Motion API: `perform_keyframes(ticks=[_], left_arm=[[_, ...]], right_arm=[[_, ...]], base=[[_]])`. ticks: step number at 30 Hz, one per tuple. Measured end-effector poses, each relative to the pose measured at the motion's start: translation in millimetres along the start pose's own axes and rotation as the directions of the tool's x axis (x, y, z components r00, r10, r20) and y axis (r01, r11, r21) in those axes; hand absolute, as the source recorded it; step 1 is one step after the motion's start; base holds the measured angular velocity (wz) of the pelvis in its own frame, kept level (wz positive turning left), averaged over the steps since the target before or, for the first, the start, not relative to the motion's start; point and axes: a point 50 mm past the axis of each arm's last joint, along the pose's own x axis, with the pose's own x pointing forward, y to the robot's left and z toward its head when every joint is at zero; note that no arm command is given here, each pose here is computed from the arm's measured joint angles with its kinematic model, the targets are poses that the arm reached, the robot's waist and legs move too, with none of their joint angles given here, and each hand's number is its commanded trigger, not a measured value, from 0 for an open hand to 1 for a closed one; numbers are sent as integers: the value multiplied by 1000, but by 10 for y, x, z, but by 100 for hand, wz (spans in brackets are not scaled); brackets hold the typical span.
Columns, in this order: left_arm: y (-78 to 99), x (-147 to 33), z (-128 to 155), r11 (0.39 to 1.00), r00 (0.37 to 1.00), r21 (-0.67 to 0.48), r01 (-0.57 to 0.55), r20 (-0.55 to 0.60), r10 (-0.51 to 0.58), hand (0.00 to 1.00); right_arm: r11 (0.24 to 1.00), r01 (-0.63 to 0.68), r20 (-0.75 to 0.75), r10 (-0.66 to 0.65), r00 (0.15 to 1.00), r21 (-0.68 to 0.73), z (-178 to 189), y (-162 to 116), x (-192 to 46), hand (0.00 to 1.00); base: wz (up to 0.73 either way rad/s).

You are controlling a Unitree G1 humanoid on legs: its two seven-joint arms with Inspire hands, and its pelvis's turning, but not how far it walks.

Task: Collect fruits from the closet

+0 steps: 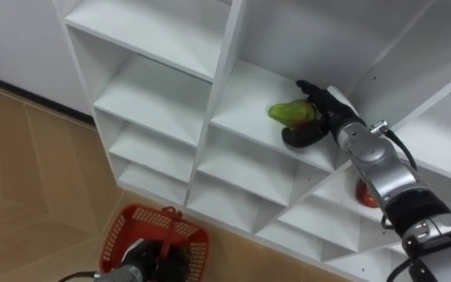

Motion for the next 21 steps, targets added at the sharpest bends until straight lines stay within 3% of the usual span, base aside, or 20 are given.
perform_keyframes(ticks=[21], left_arm=[[53,-6,3,1000,1000,7,-12,0,12,100]], right_arm=[[996,85,-8,-84,996,4,56,-145,19,100]], base=[[0]])
